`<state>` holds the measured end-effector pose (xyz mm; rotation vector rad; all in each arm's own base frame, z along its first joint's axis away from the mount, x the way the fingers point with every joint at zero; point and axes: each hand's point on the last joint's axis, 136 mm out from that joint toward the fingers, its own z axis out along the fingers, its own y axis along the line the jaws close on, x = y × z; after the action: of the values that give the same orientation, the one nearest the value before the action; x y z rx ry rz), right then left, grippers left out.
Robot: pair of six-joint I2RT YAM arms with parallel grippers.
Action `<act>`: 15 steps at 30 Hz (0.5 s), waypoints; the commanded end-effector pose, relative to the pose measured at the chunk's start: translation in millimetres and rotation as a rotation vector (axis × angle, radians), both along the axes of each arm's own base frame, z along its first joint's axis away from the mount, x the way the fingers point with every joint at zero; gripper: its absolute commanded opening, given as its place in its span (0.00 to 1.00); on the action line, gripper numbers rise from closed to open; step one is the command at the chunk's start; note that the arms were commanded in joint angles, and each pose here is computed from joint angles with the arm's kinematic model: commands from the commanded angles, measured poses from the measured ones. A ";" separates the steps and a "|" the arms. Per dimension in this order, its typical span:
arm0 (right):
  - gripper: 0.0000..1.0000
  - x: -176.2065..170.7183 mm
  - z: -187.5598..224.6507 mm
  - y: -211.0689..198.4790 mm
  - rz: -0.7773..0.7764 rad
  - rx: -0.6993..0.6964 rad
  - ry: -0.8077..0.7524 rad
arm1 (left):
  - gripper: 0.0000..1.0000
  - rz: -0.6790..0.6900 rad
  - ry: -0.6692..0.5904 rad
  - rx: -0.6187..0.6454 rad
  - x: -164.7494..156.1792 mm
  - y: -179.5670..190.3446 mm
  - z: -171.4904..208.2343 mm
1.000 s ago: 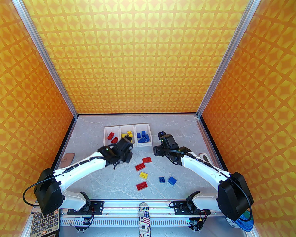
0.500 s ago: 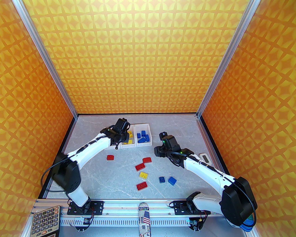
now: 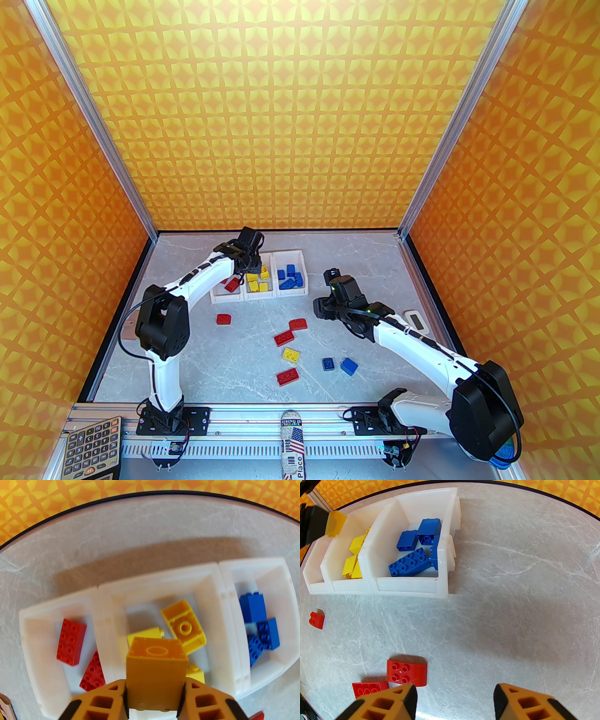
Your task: Sort the legos into containers by color
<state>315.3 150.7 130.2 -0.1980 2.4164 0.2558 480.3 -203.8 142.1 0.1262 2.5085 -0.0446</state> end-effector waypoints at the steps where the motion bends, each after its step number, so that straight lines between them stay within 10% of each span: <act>1: 0.59 -0.2 -1.0 0.1 -0.007 0.013 0.006 | 0.41 0.001 0.014 0.018 5.8 2.4 -1.5; 5: 0.59 -0.2 -2.5 -0.3 -0.007 0.009 0.009 | 0.65 0.003 0.005 0.013 8.7 2.3 3.4; 15: 0.59 -2.1 -12.6 2.3 0.002 0.010 0.039 | 0.70 0.009 -0.040 -0.026 -21.0 9.0 28.3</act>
<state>315.0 151.7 126.7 -0.2019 2.4275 0.2586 471.5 -199.4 139.6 0.1304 2.5253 -0.0357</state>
